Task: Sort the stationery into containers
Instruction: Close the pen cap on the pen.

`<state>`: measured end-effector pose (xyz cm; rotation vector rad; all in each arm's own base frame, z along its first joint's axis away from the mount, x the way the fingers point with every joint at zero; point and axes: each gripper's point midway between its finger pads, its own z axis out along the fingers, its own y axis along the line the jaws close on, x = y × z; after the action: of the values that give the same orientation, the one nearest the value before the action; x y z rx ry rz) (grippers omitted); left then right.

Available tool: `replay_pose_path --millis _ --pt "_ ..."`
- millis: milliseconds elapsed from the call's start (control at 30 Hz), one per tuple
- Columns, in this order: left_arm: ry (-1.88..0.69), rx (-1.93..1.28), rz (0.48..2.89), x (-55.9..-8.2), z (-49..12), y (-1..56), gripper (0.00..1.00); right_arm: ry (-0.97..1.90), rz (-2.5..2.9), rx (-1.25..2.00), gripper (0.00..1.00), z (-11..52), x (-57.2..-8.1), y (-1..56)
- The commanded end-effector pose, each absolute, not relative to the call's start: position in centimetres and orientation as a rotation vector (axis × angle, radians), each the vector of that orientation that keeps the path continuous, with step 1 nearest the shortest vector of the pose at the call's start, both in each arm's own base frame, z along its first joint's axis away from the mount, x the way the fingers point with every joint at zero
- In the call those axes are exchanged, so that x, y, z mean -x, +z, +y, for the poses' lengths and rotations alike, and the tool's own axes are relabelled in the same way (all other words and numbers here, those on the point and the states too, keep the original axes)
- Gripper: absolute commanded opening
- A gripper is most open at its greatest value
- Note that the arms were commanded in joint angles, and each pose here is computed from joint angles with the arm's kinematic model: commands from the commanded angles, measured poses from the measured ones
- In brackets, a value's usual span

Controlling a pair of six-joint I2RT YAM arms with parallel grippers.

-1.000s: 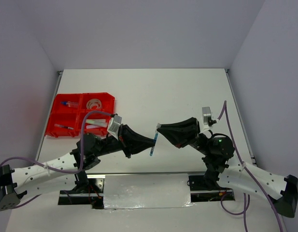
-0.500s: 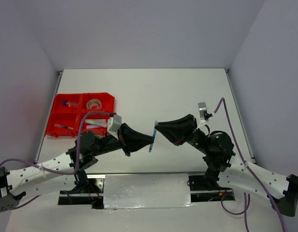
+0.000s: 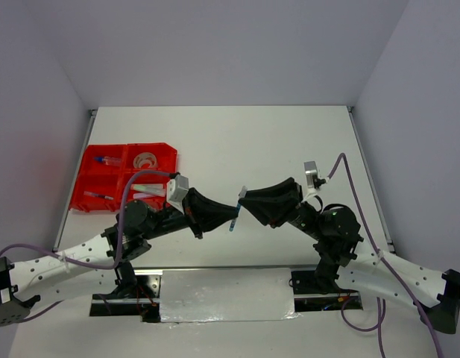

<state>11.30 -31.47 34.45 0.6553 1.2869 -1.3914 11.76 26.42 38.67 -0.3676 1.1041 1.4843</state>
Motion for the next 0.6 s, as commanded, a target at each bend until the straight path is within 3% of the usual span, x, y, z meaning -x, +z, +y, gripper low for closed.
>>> replay_pose_path --millis 0,100,267,567 --pt "-1.426 -0.597 1.035 -10.6 -30.2 41.5 0.00 1.482 1.140 0.476 0.38 27.5 -10.7 36.8" --pt "-1.438 -0.613 1.041 -10.4 -30.5 40.9 0.00 1.482 1.119 0.476 0.44 27.2 -10.5 37.2" --pt "-1.455 -0.620 1.046 -10.1 -30.6 40.3 0.00 1.476 1.099 0.487 0.46 27.0 -10.2 38.0" --pt "-1.464 -0.646 1.062 -9.9 -30.9 39.7 0.00 1.483 1.047 0.501 0.41 26.9 -9.8 38.7"
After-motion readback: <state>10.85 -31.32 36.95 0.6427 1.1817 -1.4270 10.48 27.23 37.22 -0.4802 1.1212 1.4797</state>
